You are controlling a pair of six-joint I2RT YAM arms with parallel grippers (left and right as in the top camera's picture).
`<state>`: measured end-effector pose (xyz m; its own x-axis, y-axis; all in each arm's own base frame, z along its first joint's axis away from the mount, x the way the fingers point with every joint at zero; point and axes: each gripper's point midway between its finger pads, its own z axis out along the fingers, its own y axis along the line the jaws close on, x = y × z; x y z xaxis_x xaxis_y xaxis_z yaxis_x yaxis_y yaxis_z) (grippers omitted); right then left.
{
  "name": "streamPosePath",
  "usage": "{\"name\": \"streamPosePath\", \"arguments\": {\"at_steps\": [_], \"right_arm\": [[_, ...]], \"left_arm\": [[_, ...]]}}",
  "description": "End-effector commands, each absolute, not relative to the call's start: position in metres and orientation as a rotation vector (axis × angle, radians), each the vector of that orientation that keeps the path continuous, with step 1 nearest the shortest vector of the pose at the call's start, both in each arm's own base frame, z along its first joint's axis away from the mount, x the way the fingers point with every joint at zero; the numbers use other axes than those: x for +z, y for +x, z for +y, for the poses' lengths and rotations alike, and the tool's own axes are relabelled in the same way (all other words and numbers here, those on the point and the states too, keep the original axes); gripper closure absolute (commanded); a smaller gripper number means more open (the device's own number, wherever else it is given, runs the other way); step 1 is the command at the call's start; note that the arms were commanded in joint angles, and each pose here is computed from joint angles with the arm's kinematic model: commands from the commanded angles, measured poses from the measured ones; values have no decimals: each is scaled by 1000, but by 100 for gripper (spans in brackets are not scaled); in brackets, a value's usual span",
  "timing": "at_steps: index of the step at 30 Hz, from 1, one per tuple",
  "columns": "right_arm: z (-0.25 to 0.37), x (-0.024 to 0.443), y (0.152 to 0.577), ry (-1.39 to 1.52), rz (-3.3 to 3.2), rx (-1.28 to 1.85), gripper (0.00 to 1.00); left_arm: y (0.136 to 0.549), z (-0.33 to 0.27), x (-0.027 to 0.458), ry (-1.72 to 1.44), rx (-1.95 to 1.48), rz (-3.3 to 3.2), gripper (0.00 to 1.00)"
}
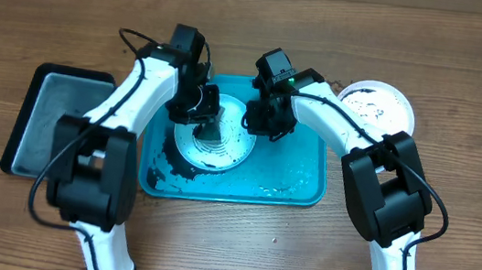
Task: Clean dirty plates on tray and stack at the side
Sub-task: 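Scrub the blue-rimmed plate with the sponge in the left gripper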
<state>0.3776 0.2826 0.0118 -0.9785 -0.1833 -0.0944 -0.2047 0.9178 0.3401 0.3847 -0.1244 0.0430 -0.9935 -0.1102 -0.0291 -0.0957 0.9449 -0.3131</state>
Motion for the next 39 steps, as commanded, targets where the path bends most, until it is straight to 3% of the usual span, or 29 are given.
{"name": "streamPosePath", "arguments": {"at_steps": [1,4,8,11,16,19,28,35,39], "right_arm": [[282,6,376,-319,3028,548,96],[282,6,375,-319,3029,547,96],[280,6,375,-318,3033,539,96],[274,3,377,-310,3033,475,96],[273,3,378,-308,3030,462,96],[273,3,378,-308,3030,462,96],[273,3,378,-302,3030,463,96],[273,3,378,-302,3031,463,96],[272,3,378,-296,3036,461,96]], "left_arm": [[383,-128,14,-185,-479,3101,96],[386,-123,-3,-157,-432,3113,96],[390,-77,-17,-180,-29,3108,96],[391,-28,-7,-192,404,3050,96],[393,4,19,-208,703,2972,96],[399,-6,31,-236,627,2987,96],[400,-161,54,-59,-688,3097,96],[385,-186,34,36,-682,3111,96],[379,-146,5,-120,-247,3155,96]]}}
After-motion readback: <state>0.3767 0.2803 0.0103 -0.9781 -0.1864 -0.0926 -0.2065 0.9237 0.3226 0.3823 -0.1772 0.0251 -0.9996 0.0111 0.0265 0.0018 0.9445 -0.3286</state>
